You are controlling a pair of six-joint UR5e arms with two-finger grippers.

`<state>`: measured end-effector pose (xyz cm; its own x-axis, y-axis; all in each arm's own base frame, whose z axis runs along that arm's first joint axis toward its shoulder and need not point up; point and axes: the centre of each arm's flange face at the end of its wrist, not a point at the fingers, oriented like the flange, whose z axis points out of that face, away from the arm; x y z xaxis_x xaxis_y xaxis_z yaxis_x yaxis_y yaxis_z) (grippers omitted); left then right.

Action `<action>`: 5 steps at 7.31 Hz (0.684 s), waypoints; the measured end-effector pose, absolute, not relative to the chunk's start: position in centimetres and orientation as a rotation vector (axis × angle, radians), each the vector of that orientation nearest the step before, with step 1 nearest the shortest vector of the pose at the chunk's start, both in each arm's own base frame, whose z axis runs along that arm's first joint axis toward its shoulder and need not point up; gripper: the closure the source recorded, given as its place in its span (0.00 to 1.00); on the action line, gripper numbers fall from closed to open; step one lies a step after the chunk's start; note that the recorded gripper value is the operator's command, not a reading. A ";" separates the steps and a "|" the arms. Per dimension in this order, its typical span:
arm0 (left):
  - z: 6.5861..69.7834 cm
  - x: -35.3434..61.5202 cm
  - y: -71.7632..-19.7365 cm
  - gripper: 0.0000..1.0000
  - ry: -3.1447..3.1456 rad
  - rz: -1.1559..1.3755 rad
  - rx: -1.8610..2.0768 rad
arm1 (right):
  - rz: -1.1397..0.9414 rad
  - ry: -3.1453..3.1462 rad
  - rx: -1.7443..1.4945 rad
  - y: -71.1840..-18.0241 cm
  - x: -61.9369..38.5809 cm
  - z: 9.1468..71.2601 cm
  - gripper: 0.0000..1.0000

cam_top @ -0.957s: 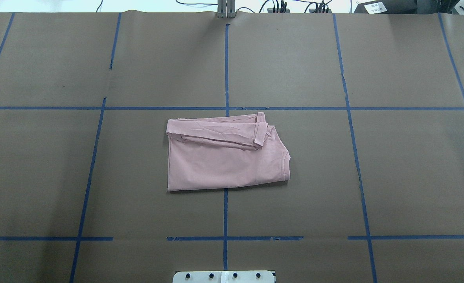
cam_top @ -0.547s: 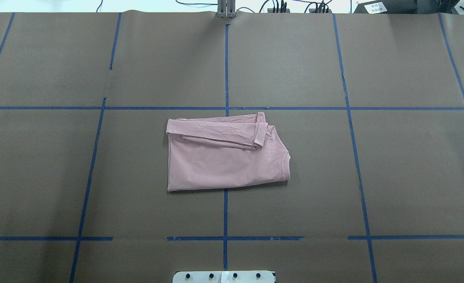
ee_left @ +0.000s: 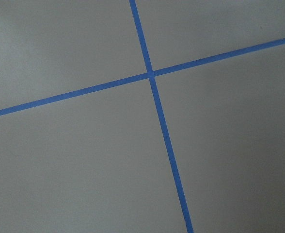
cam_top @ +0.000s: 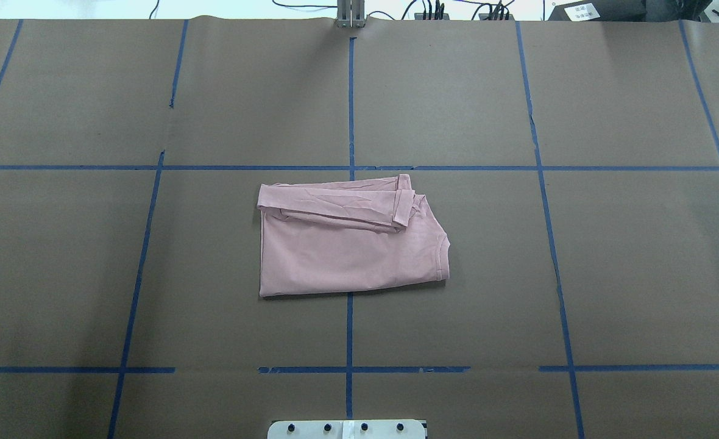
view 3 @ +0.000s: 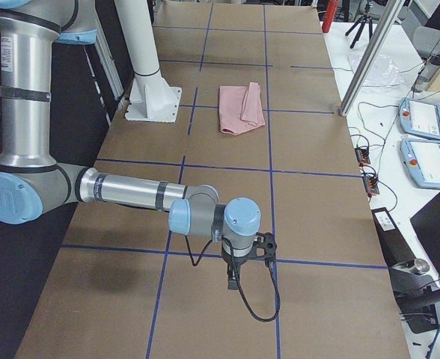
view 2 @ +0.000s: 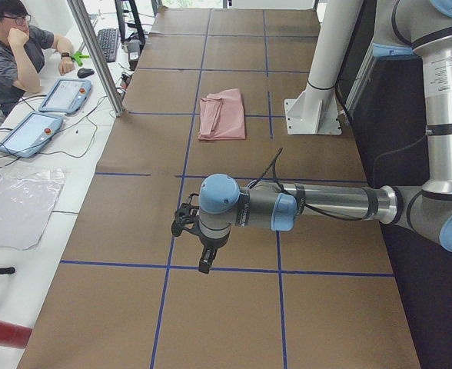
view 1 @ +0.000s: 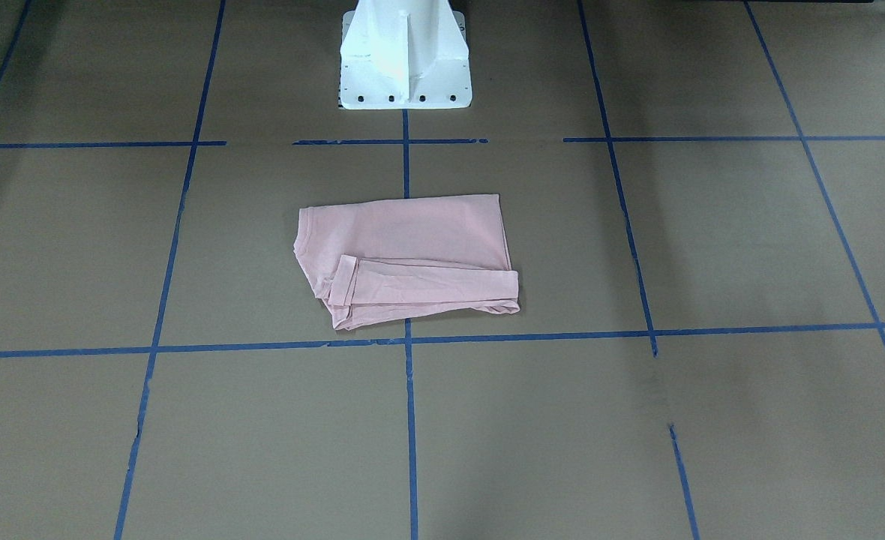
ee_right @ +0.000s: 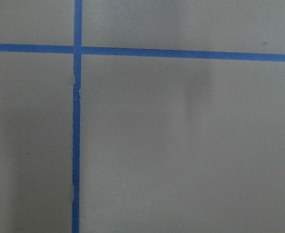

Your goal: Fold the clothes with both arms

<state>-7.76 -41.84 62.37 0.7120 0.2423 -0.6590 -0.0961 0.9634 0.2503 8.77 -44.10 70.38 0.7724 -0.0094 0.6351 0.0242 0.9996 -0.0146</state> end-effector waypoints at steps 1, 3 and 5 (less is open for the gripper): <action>62.4 -7.8 -41.8 0.00 0.756 0.188 0.202 | -0.019 -0.688 -0.022 -44.1 8.8 70.4 0.00; 62.4 -7.8 -41.7 0.00 0.756 0.188 0.201 | -0.019 -0.688 -0.024 -44.0 8.8 70.5 0.00; 62.5 -7.7 -41.7 0.00 0.759 0.188 0.200 | -0.018 -0.688 -0.028 -43.8 8.8 70.7 0.00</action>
